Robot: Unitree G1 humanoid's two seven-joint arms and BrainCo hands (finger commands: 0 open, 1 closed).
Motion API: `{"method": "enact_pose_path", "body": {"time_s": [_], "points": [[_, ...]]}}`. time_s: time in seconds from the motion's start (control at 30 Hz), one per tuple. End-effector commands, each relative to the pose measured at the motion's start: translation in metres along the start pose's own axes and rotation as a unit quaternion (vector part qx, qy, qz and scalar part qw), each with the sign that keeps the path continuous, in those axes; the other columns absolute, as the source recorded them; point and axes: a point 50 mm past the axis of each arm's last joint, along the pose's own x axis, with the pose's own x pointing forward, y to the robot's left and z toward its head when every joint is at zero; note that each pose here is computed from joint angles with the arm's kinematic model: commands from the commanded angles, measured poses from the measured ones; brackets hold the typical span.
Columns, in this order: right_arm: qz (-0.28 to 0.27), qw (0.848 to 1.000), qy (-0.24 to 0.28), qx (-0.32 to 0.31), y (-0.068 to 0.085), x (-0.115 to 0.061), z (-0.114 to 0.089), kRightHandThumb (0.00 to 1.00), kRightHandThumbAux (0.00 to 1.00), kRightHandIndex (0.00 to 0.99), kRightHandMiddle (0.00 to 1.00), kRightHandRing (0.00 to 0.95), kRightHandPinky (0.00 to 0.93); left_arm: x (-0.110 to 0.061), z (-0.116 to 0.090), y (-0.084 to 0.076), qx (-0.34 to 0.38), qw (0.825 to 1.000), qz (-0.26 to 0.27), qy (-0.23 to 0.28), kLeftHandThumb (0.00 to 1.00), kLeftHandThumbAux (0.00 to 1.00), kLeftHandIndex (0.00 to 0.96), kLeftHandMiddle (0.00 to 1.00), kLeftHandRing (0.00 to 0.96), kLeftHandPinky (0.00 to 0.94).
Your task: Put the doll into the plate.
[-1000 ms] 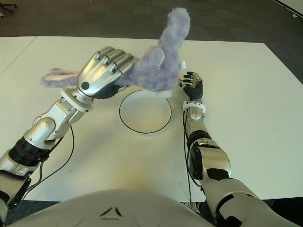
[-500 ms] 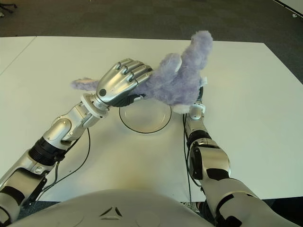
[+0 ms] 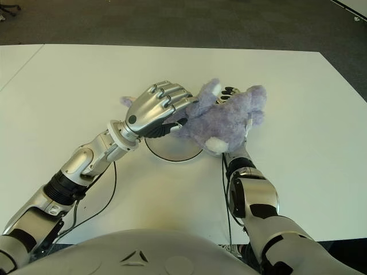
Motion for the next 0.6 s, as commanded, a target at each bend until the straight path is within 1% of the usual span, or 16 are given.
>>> {"method": "enact_pose_path", "body": {"time_s": [0.03,0.1,0.23,0.43,0.6], "points": [[0.028,0.969,0.246,0.003,0.014,-0.096,-0.103,0.270,0.830,0.275,0.345,0.357,0.347,-0.016,0.007,-0.021,-0.022,0.998,-0.066,0.005,0.849,0.668,0.397,0.546,0.792,0.821],[0.027,0.968,0.249,0.006,0.014,-0.096,-0.103,0.296,0.828,0.276,0.348,0.359,0.351,-0.019,0.007,-0.023,-0.021,0.997,-0.078,0.006,0.849,0.669,0.396,0.546,0.791,0.821],[0.028,0.968,0.250,0.003,0.014,-0.097,-0.103,0.302,0.823,0.272,0.346,0.359,0.351,-0.028,0.005,-0.024,-0.017,0.995,-0.094,0.015,0.849,0.669,0.395,0.545,0.790,0.820],[0.031,0.970,0.242,-0.008,0.016,-0.097,-0.102,0.260,0.804,0.266,0.343,0.356,0.346,-0.042,0.000,-0.024,0.008,0.992,-0.118,0.033,0.848,0.669,0.395,0.544,0.791,0.802],[0.031,0.970,0.241,-0.011,0.015,-0.097,-0.102,0.252,0.799,0.268,0.342,0.356,0.345,-0.048,-0.002,-0.023,0.022,0.990,-0.128,0.046,0.849,0.669,0.395,0.543,0.790,0.799]]}}
